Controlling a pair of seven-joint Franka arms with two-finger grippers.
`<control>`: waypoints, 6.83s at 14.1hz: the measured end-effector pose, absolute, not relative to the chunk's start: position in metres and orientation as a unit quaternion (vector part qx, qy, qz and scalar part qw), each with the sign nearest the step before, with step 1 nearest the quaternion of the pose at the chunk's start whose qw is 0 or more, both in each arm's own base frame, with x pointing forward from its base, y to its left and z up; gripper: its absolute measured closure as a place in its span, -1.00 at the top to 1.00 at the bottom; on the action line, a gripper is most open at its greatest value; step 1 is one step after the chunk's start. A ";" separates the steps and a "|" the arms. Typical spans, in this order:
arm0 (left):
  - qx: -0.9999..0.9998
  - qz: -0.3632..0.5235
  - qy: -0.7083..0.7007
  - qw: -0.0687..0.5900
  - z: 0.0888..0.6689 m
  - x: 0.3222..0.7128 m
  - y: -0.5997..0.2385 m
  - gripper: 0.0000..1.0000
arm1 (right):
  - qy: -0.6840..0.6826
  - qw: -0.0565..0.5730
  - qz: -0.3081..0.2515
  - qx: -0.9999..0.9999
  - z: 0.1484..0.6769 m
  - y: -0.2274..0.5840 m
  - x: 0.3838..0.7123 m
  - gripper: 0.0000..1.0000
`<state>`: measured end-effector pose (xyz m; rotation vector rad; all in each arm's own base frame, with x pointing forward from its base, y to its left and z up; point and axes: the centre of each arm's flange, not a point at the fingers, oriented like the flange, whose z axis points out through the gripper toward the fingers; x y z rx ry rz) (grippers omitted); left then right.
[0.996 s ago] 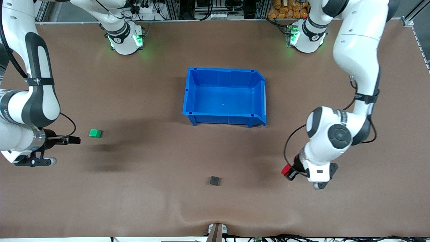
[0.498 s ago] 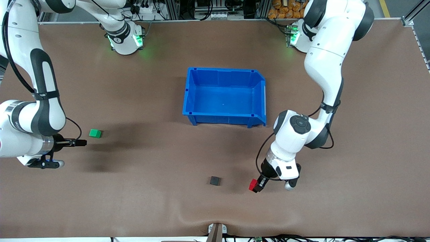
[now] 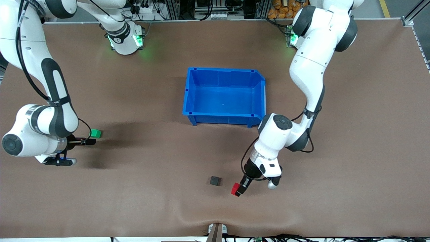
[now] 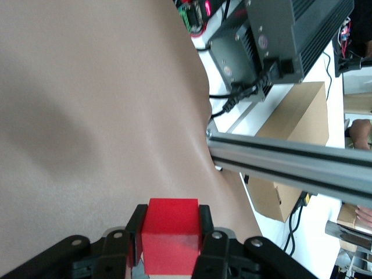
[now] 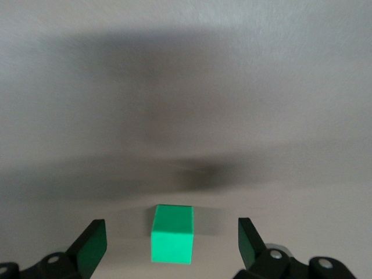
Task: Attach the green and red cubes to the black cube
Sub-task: 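Carry the red cube toward the black cube while the right gripper grasps green, then lower the red cube beside the black cube and open the left gripper, then raise the left gripper away while the right gripper carries the green cube, then lower the green cube against the black cube's free side with the right gripper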
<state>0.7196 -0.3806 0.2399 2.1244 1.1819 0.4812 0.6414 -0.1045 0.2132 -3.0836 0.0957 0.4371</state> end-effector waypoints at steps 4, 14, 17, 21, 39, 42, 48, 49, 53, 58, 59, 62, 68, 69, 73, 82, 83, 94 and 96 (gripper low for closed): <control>0.813 0.181 0.446 0.328 0.215 0.714 -0.392 -0.21 | 0.036 0.015 0.153 -0.987 0.199 -0.110 0.629 1.00; 0.832 0.168 0.425 0.316 0.170 0.689 -0.429 -0.21 | 0.033 0.019 0.171 -0.984 0.180 -0.102 0.614 0.07; 0.831 0.168 0.425 0.316 0.166 0.689 -0.429 -0.21 | 0.050 0.030 0.167 -0.984 0.181 -0.101 0.615 -0.21; 0.827 0.170 0.427 0.323 0.160 0.688 -0.431 -0.21 | 0.109 0.039 0.156 -0.981 0.196 -0.096 0.628 -0.21; 0.791 0.138 0.529 0.276 0.233 0.700 -0.444 1.00 | 0.242 0.098 0.162 -0.952 0.252 0.019 0.667 -0.21; 0.780 0.154 0.550 0.257 0.307 0.726 -0.405 1.00 | 0.283 0.135 0.172 -0.934 0.257 0.045 0.670 -0.21; 0.795 0.162 0.552 0.191 0.375 0.761 -0.309 1.00 | 0.371 0.155 0.190 -0.896 0.263 0.079 0.673 -0.21; 0.796 0.163 0.554 0.182 0.389 0.765 -0.290 1.00 | 0.391 0.155 0.186 -0.888 0.265 0.080 0.676 -0.21; 0.815 0.158 0.540 0.137 0.451 0.771 -0.210 1.00 | 0.492 0.160 0.151 -0.842 0.260 0.105 0.691 -0.21; 0.859 0.143 0.481 0.100 0.491 0.742 -0.159 1.00 | 0.628 0.161 0.127 -0.751 0.238 0.159 0.702 -0.21; 0.871 0.136 0.463 0.093 0.493 0.734 -0.147 1.00 | 0.652 0.161 0.127 -0.730 0.237 0.170 0.706 -0.21; 0.909 0.122 0.389 0.080 0.503 0.706 -0.114 1.00 | 0.702 0.179 0.106 -0.681 0.237 0.198 0.717 -0.21; 0.965 0.078 0.245 0.044 0.520 0.629 -0.090 1.00 | 0.782 0.188 0.114 -0.583 0.232 0.231 0.731 -0.21; 0.974 0.064 0.215 0.036 0.526 0.616 -0.086 1.00 | 0.792 0.189 0.118 -0.568 0.233 0.239 0.733 -0.21; 0.997 0.011 0.081 0.018 0.550 0.579 -0.069 1.00 | 0.826 0.188 0.129 -0.516 0.232 0.266 0.733 -0.21; 0.997 -0.010 -0.061 -0.053 0.582 0.551 -0.070 1.00 | 0.829 0.199 0.120 -0.509 0.211 0.314 0.727 -0.21; 0.996 -0.011 -0.066 -0.053 0.589 0.550 -0.068 1.00 | 0.828 0.198 0.117 -0.512 0.206 0.319 0.726 -0.21; 0.998 -0.033 -0.041 -0.026 0.620 0.540 -0.039 1.00 | 0.827 0.196 0.114 -0.515 0.184 0.348 0.713 -0.21; 0.998 -0.025 -0.044 -0.026 0.620 0.543 -0.042 1.00 | 0.824 0.196 0.115 -0.518 0.182 0.354 0.711 -0.21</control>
